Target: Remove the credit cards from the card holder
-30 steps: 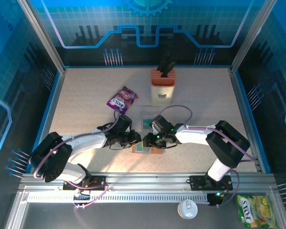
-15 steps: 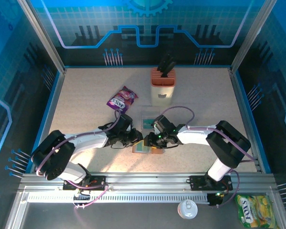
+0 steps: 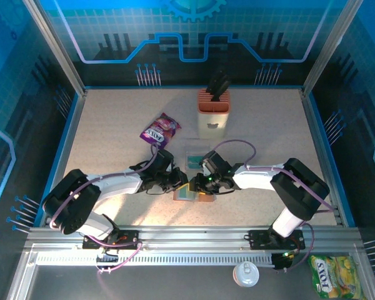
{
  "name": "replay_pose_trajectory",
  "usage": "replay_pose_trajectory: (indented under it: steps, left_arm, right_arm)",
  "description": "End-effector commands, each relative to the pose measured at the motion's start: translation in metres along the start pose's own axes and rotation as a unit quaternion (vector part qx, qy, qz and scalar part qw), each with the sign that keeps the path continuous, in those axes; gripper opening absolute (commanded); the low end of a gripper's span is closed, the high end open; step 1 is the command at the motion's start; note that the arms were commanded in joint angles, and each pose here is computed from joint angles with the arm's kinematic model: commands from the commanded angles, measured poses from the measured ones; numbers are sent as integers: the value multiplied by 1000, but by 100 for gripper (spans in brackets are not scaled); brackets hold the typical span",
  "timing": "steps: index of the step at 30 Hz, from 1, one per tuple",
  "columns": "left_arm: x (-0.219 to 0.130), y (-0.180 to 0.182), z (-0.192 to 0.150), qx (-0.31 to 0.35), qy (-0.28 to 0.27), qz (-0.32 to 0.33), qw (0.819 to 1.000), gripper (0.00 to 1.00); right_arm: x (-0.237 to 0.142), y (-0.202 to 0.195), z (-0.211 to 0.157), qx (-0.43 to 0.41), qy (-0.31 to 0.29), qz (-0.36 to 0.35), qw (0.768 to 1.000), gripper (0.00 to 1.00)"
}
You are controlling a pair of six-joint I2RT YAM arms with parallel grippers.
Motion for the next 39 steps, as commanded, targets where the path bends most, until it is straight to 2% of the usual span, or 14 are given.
replay_pose_trajectory:
  steps: [1, 16, 30, 39]
  left_arm:
    - [6, 7, -4, -9, 13, 4, 1000, 16]
    - [-10, 14, -2, -4, -22, 45, 999, 18]
    - [3, 12, -2, -9, 2, 30, 1000, 19]
    - [-3, 0, -2, -2, -4, 13, 1000, 20]
  right_arm:
    - [-4, 1, -2, -6, -6, 10, 1000, 36]
    - [8, -12, -6, 11, 9, 7, 1000, 29]
    - [6, -9, -5, 12, 9, 17, 1000, 29]
    - [0, -6, -3, 4, 2, 16, 1000, 29]
Point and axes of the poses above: each hand's point on the last joint's axis, 136 mm out from that joint toward the fingers, its own x axis out along the fingers, its own y axis along the line the jaws close on, z = x × y, the point moved 5 cm from there along -x, back along the fingers
